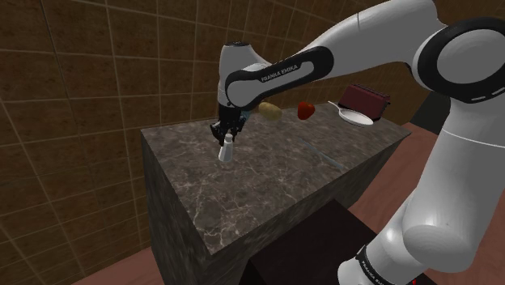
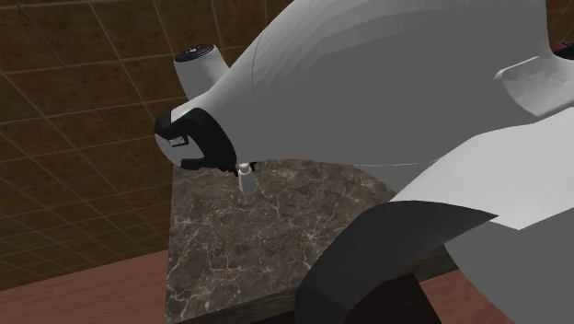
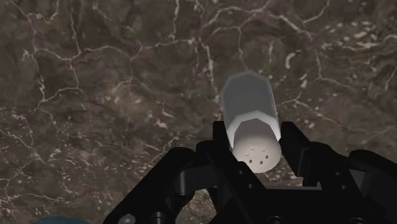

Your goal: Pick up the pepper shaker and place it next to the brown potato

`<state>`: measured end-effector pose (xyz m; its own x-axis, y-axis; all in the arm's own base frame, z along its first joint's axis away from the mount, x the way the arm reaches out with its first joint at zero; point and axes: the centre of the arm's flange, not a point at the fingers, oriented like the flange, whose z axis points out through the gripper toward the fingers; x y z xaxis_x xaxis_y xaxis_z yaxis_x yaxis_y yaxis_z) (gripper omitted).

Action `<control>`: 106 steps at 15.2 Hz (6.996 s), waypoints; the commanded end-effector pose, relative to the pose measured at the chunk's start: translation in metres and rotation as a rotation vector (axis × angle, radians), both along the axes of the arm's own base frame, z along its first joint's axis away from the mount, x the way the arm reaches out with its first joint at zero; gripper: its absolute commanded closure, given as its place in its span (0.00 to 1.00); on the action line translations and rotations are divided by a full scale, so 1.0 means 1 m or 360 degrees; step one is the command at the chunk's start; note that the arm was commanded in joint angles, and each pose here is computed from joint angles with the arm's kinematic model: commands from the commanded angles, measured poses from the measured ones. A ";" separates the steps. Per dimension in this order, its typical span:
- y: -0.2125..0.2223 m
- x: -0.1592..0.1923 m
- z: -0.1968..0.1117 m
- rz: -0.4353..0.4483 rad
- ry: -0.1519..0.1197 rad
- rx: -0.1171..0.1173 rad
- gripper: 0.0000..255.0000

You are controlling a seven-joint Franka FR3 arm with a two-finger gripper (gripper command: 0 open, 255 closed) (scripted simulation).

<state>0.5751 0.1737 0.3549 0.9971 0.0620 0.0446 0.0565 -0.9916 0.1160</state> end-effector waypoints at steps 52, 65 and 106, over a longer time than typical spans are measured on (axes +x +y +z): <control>-0.179 0.085 0.181 0.0000 0.0001 0.0000 1.00; -0.302 0.144 0.166 0.0000 0.0001 0.0000 1.00; -0.302 0.144 0.012 0.0000 0.0001 0.0000 0.00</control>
<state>0.7188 -0.1281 0.3665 0.9971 0.0619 0.0438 0.0564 -0.9916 0.1162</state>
